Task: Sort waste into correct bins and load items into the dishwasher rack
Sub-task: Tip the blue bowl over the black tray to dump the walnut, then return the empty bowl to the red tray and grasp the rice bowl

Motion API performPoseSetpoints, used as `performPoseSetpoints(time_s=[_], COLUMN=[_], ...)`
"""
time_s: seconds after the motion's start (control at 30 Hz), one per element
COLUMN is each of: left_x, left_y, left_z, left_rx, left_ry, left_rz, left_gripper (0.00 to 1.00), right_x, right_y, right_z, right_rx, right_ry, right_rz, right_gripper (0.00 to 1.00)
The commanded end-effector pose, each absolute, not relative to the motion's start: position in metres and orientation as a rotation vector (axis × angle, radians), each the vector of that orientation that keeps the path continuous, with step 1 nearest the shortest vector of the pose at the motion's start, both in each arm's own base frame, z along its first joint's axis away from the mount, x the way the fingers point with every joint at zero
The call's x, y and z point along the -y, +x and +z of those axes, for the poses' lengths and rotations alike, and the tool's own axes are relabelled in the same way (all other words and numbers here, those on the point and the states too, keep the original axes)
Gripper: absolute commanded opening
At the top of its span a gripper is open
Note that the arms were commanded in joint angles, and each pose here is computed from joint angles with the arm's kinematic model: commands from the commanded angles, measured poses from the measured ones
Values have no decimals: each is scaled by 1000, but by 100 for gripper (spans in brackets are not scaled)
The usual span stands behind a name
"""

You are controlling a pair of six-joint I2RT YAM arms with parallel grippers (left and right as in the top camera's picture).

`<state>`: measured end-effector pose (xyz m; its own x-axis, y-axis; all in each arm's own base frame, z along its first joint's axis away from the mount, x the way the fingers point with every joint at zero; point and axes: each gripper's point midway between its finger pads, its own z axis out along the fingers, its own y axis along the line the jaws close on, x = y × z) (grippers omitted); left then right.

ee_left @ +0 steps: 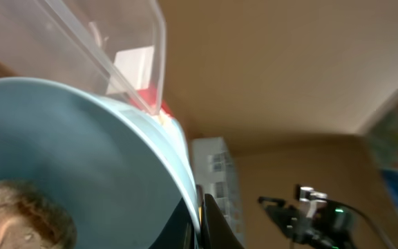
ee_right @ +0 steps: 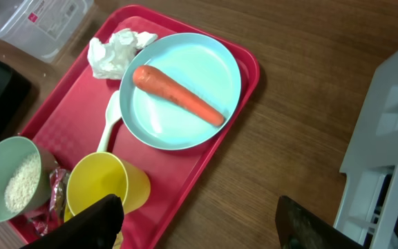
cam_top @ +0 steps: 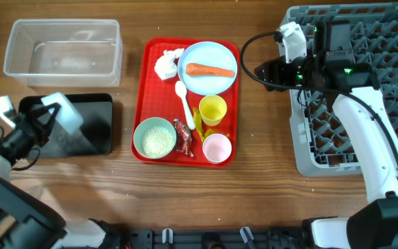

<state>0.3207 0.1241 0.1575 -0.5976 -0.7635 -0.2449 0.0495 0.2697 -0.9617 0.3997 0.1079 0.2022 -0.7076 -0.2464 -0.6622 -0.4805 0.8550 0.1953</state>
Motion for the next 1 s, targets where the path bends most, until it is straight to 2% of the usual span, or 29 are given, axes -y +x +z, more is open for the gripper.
performPoseSetpoints(time_s=[0.0,0.17,0.33,0.47,0.57,0.7,0.8,0.87,0.97], left_x=[-134,-135,-136,-116,-62,13,67,85,122], left_y=[318,319,320,324,335,360,381,387,391], left_z=[139,96,117,174,224,242,218,193,158], left_rx=[-1685,-1668,-1678,-1722,-1860,-2035,-2145,-2188,-2228], left_ry=[-677,-809,-744,-511,-237,-86,-39,-24,136], left_rz=[-1571,-1665,-1620,-1512,-1302,-910,-450,-146,-10], left_gripper=[4,4,4,4,4,4,4,4,4], right_x=[-106,-106,-106,-106,-107,-107,-107,-107,-107], right_y=[402,402,402,402,403,402,402,402,401], right_z=[198,198,198,198,199,199,199,199,198], right_rx=[-2393,-2393,-2395,-2396,-2397,-2398,-2398,-2398,-2404], right_ry=[-500,-500,-494,-492,-472,-471,-472,-472,-471], right_rz=[476,476,479,480,491,491,491,491,493], right_gripper=[73,73,74,77,78,85,96,98,98])
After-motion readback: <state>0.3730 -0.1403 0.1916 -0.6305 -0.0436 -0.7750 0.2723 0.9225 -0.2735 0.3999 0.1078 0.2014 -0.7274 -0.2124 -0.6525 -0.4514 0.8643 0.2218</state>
